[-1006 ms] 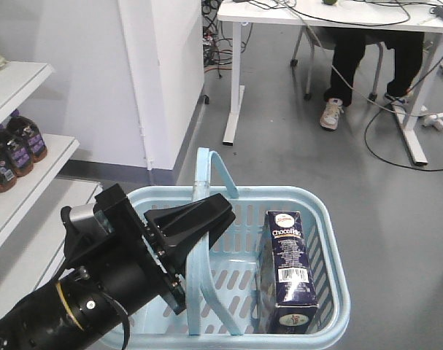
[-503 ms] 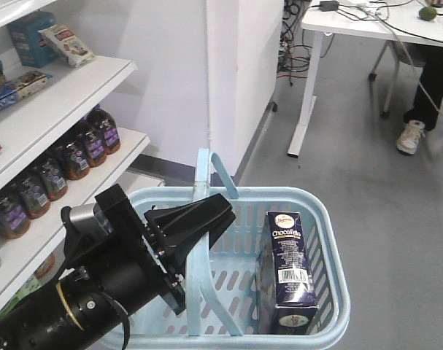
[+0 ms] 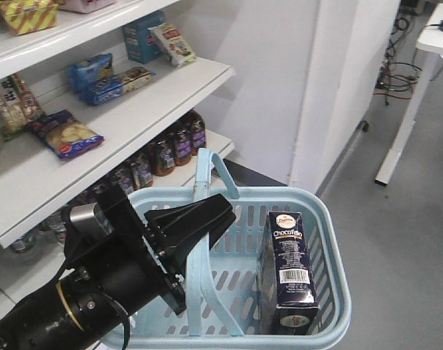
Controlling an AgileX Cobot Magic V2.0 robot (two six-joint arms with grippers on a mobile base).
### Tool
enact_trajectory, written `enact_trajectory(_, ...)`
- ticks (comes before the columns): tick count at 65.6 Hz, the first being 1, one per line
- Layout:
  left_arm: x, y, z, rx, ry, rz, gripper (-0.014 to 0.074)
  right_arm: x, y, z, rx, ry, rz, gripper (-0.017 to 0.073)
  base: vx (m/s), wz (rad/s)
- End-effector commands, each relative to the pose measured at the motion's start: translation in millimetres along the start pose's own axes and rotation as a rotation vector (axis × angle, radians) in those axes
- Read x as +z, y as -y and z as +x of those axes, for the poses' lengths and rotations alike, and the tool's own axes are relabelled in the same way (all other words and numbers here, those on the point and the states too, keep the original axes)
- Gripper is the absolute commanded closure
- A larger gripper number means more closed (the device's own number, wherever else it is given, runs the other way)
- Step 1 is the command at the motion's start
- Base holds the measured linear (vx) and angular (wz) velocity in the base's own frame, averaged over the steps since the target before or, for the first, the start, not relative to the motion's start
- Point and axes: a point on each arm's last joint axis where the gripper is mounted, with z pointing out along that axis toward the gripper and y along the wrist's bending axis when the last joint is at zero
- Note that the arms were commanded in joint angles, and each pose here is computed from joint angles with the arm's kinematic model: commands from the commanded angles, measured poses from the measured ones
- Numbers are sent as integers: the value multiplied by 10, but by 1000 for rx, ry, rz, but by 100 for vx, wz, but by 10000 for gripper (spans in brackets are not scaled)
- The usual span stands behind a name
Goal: Left arm holds basket, right arm returns cookies
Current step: 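Turn the base toward the snack shelves with the basket held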
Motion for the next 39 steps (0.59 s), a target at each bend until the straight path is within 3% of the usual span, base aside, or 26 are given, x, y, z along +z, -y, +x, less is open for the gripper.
enact_trajectory(1, 17, 286, 66, 0, -40, 193, 594, 1, -6, -15, -14, 66, -6, 566, 14, 54)
enact_trajectory(39, 17, 286, 66, 0, -40, 193, 594, 1, -6, -15, -14, 66, -6, 566, 15, 57)
